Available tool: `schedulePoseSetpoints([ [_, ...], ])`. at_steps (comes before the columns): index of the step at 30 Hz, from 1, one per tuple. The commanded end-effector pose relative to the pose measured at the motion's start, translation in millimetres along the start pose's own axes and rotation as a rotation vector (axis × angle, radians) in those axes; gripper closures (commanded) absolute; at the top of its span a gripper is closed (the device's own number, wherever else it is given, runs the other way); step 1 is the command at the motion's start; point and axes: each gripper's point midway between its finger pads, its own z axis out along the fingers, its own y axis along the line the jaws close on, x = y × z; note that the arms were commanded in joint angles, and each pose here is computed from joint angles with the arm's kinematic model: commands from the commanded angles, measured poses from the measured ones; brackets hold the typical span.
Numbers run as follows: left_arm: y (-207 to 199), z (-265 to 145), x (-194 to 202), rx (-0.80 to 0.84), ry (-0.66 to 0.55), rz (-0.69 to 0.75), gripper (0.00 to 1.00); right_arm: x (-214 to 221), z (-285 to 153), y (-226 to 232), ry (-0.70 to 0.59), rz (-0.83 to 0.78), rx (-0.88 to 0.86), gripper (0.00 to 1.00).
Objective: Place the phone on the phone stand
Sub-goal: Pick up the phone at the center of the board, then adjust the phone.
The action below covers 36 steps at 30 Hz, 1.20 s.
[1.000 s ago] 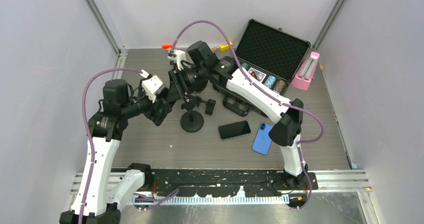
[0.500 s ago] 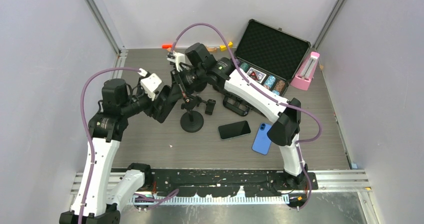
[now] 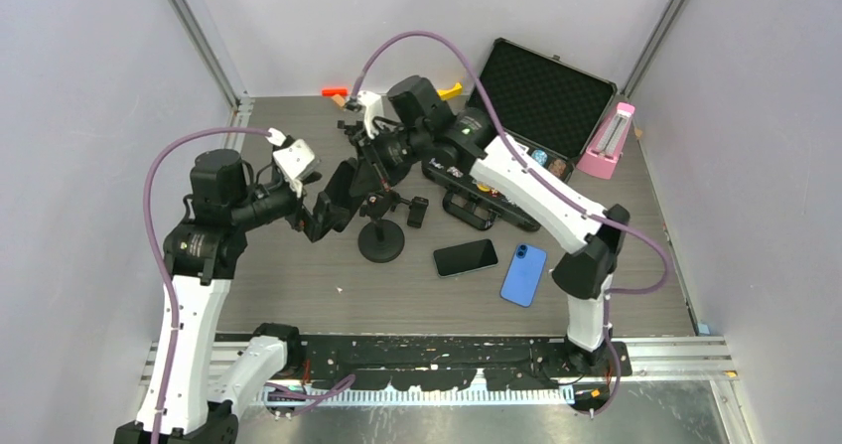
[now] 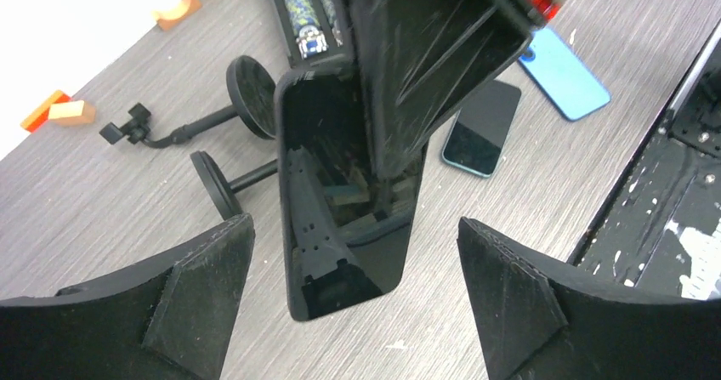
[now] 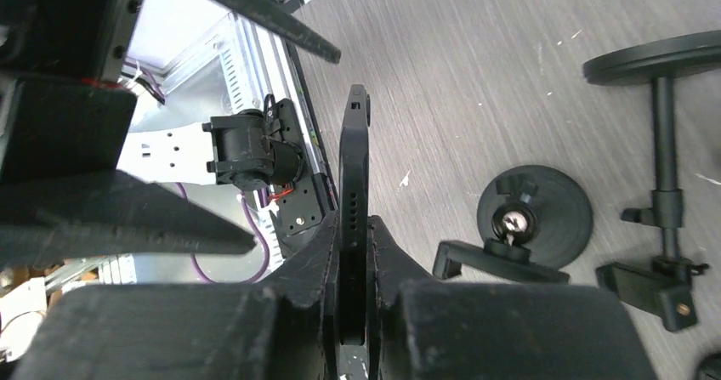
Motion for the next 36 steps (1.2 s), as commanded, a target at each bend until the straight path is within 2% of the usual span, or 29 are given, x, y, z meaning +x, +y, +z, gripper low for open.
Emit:
schedulePoseSetpoints([
  [1, 1.0, -3.0, -28.8, -0.015, -0.071, -0.091, 0.07, -49.1, -71.6, 19.3, -0.2, -0.109, 0.011, 1.0],
  [7, 18.6, 13.4, -57.7, -0.029, -0.158, -0.261, 0.06, -78.3, -134.1, -0.2, -0.359, -0.014, 0.005, 1.0],
  [12, 22.9, 29.7, -91.0, 0.057, -0.292, -0.373, 0.06, -83.3, -168.4, -13.8, -0.438, 0.044, -0.004, 1.0],
  [16, 20.9, 45.7, -109.6, 0.19, -0.377, -0.507, 0.07, -88.4, -185.8, -17.9, -0.505, 0.079, -0.038, 1.0],
  [22, 25.7, 60.9, -126.1, 0.313, -0.454, -0.629, 0.09, -92.6, -201.6, -19.1, -0.565, 0.139, -0.1, 1.0],
  [26, 26.5, 65.1, -135.5, 0.35, -0.533, -0.646, 0.13, -92.6, -200.4, -24.7, -0.579, 0.176, -0.132, 1.0],
  [32, 18.5, 81.9, -136.2, 0.417, -0.525, -0.692, 0.16, -92.2, -195.9, -29.5, -0.594, 0.212, -0.178, 1.0],
  [36, 12.6, 90.1, -130.8, 0.466, -0.521, -0.741, 0.23, -93.4, -193.6, -29.6, -0.611, 0.221, -0.213, 1.0],
])
